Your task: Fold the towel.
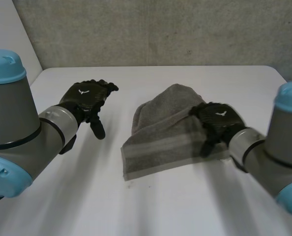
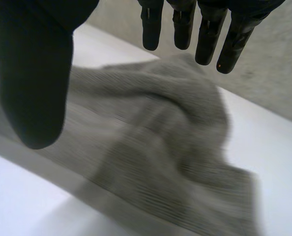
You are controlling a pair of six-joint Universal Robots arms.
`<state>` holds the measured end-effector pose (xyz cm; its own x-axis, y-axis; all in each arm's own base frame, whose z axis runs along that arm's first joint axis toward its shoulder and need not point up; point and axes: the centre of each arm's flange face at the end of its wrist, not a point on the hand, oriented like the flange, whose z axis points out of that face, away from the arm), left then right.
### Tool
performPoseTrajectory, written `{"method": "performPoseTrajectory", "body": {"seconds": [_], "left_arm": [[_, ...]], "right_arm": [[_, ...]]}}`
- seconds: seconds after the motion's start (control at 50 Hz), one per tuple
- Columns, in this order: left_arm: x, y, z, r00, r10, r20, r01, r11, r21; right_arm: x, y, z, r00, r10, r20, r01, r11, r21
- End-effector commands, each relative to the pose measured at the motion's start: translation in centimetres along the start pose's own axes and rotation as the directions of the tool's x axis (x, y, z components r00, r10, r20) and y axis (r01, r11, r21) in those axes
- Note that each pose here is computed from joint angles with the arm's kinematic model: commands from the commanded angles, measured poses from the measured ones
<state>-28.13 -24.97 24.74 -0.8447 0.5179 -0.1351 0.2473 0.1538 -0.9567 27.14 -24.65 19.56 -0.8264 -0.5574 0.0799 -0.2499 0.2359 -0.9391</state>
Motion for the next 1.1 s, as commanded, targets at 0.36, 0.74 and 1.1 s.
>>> {"method": "performPoseTrajectory", "body": {"seconds": [0.36, 0.74, 1.1], "left_arm": [[-3.6, -0.6, 1.7, 0.995, -0.005, 0.1, -0.002, 0.998, 0.061], [-3.5, 0.1, 1.9, 0.995, -0.004, 0.098, 0.0, 0.999, 0.038], [0.9, 5.6, 6.7, 0.995, -0.102, -0.019, 0.102, 0.995, 0.021]], "right_arm": [[-15.2, 3.7, 5.6, 0.95, 0.055, 0.308, -0.086, 0.992, 0.09], [-9.6, -2.9, 3.0, 0.997, -0.027, 0.073, 0.002, 0.945, 0.328], [-6.4, -6.6, -7.1, 0.978, -0.075, 0.195, 0.001, 0.934, 0.357]]}}
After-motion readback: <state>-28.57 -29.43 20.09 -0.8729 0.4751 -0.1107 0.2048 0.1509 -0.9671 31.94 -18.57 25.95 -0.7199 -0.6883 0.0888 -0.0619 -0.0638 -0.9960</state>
